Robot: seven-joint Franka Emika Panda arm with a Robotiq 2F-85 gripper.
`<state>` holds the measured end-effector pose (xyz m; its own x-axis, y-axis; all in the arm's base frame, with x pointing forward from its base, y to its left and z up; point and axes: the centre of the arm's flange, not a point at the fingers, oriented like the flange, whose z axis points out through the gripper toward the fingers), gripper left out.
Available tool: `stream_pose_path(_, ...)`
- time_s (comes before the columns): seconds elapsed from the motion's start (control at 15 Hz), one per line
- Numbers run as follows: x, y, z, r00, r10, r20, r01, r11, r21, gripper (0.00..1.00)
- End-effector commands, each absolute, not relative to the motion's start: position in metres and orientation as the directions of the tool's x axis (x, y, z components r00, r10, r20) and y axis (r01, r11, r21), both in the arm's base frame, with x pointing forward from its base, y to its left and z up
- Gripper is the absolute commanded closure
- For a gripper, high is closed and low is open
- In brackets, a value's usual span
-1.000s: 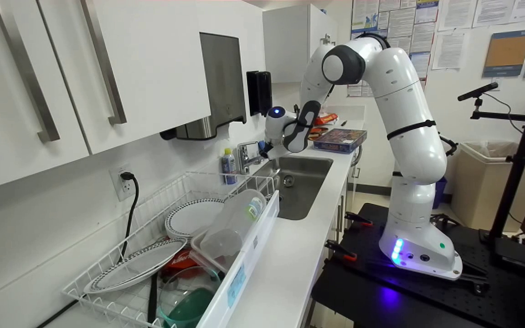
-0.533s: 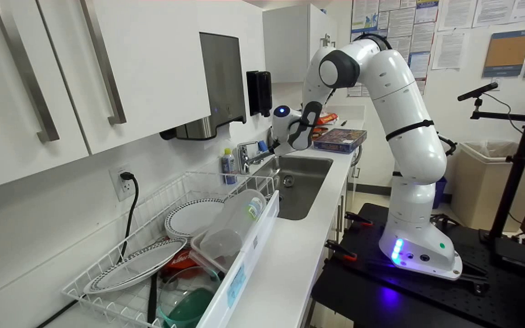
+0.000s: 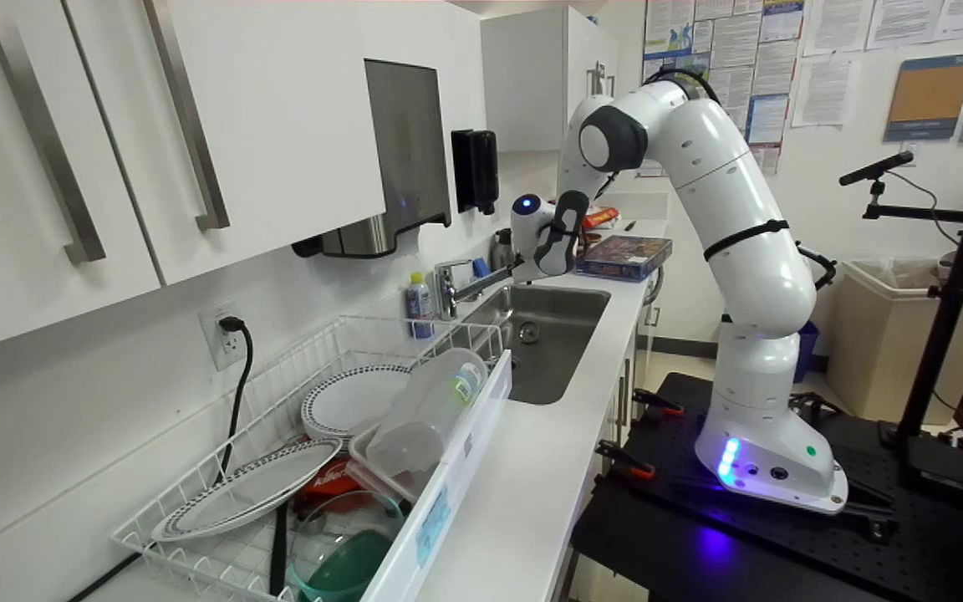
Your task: Turn the faucet to the right
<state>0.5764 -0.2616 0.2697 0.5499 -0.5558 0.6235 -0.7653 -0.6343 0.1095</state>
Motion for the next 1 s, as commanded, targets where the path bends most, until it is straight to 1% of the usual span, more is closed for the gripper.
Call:
stream_pose_path(0.0, 0.591, -0.278, 0.28, 0.478, -0.59, 0.651, -0.808, -0.586, 0.063, 1.0)
stream_pose_path(0.4, 0.605, -0.292, 0.289, 0.407, -0.636, 0.656, -0.841, -0.541, -0.003, 1.0)
stream_pose_path(0.93, 0.637, -0.319, 0.284, 0.334, -0.706, 0.624, -0.881, -0.469, -0.059, 1.0)
